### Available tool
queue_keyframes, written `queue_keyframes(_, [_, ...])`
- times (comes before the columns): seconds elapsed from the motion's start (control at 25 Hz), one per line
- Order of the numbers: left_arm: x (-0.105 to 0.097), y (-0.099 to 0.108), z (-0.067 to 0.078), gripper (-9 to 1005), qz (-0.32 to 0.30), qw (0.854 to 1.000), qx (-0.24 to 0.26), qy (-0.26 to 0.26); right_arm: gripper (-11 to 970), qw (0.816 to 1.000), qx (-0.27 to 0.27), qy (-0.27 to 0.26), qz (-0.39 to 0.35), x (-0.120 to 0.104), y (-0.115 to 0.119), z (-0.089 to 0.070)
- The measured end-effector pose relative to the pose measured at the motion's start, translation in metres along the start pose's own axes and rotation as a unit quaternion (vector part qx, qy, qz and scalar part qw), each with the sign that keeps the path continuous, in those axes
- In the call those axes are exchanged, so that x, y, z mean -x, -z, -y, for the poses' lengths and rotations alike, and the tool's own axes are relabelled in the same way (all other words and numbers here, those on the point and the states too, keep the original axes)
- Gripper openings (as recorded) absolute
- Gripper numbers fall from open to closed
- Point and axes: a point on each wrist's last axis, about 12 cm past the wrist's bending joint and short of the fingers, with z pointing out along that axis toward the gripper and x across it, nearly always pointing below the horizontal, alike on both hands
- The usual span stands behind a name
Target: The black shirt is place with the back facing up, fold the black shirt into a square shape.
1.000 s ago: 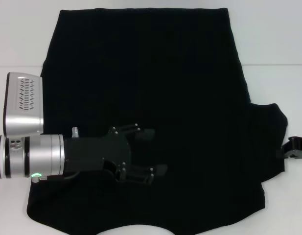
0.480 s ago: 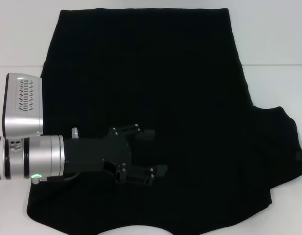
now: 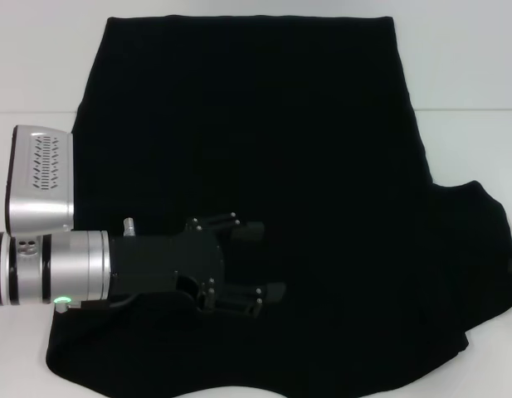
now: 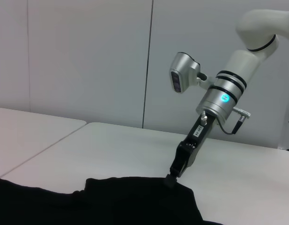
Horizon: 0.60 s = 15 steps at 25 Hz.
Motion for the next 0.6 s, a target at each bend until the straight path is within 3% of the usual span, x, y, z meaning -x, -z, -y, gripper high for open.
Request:
queue_keyframes(0.24, [0.001, -0.001, 0.000, 934, 0.000, 1.000, -0.001, -0.001, 17, 1.000, 0.002, 0.020, 0.011, 0.014, 0.001, -0.012])
queue_keyframes(0.6, [0.000, -0.002, -0.001, 934, 0.000, 1.000, 0.002, 0.000, 60, 0.997, 0.019, 0.071, 0.006, 0.038, -0.008, -0.050])
